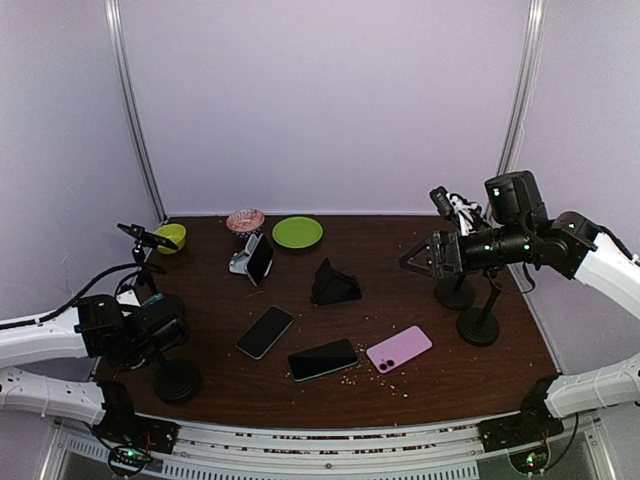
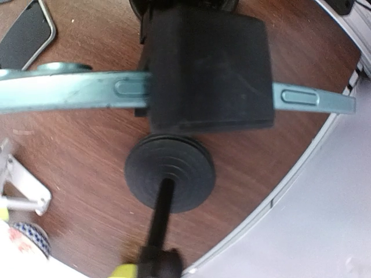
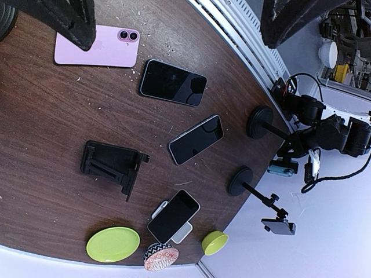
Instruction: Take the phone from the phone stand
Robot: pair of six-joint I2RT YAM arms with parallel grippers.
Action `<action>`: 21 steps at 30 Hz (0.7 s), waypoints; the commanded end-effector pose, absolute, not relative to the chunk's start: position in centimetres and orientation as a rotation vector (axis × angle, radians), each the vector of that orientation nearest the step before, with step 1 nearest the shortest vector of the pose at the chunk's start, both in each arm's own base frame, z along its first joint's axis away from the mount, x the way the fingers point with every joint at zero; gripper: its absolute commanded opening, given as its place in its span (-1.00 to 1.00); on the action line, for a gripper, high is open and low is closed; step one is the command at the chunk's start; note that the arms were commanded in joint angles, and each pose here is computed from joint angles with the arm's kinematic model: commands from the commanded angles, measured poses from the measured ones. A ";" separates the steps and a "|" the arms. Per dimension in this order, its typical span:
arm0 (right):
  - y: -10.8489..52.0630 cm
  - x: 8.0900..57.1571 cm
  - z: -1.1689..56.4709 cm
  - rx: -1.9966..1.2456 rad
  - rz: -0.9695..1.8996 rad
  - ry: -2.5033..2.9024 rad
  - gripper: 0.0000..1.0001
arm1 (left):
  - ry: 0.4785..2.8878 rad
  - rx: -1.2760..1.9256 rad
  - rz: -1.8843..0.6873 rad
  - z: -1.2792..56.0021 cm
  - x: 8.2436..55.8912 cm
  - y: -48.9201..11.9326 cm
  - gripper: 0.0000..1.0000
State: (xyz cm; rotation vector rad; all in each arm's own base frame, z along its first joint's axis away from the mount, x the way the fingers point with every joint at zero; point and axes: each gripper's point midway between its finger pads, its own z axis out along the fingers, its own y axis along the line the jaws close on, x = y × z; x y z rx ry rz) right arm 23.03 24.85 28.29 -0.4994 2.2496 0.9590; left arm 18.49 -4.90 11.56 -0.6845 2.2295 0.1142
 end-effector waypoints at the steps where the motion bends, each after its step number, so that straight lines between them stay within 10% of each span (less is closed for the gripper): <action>1: 24.9 23.2 29.1 -0.515 0.938 2.235 0.99 | 2.227 -0.469 -0.032 14.0 21.0 -8.9 -0.91; 21: 26.9 19.1 30.2 -0.873 0.966 2.021 0.99 | 2.148 0.512 -0.466 23.6 23.1 -25.0 -1.00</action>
